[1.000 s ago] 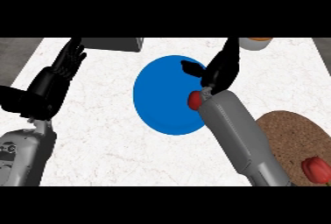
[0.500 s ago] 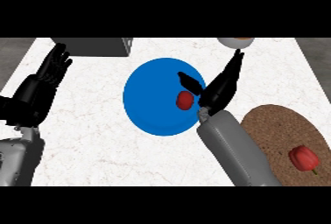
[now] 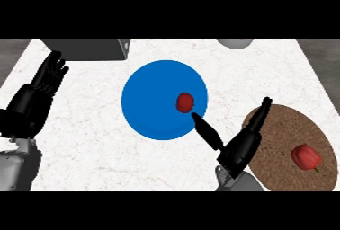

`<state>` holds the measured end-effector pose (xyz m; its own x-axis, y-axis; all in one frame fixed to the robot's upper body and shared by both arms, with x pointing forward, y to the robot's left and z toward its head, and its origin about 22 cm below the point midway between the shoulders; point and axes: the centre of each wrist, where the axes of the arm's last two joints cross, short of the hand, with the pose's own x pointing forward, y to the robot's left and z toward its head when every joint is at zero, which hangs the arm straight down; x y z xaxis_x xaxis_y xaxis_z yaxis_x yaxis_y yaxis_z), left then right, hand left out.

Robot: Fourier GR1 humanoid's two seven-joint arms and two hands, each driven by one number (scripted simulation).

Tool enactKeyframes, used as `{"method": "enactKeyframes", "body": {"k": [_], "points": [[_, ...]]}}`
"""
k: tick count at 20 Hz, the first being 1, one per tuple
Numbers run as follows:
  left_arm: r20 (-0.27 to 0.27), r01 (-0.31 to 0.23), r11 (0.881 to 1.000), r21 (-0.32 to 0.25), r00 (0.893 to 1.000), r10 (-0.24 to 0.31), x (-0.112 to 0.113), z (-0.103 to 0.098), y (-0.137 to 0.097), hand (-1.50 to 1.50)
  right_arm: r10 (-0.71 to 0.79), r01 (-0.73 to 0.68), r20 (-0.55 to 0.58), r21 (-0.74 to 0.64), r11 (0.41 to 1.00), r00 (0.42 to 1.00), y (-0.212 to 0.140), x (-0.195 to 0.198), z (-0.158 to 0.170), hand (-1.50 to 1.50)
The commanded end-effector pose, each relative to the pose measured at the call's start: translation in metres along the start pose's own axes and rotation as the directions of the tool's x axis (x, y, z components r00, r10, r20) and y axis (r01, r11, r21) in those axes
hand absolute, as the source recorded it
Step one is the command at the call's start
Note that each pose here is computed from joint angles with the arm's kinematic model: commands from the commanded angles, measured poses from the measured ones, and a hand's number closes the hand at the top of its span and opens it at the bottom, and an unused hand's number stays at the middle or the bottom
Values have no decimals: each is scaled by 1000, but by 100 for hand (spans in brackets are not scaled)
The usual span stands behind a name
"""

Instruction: Pick the tomato from the placemat and place it in the plate

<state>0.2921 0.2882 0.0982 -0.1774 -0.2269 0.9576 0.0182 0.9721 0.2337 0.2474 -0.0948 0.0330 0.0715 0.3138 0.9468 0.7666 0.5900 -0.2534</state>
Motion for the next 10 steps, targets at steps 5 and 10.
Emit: {"method": "enactKeyframes", "body": {"k": [5, 10], "points": [[7, 0, 1000, -2, 1000, 0, 6, 1, -4, 0, 28, -28, -16, 12, 1000, 999, -75, 0, 41, -150], [17, -1, 1000, -6, 1000, 1, 4, 10, -11, 0, 105, -106, -5, -34, 994, 994, -98, -22, 47, -150]]}}
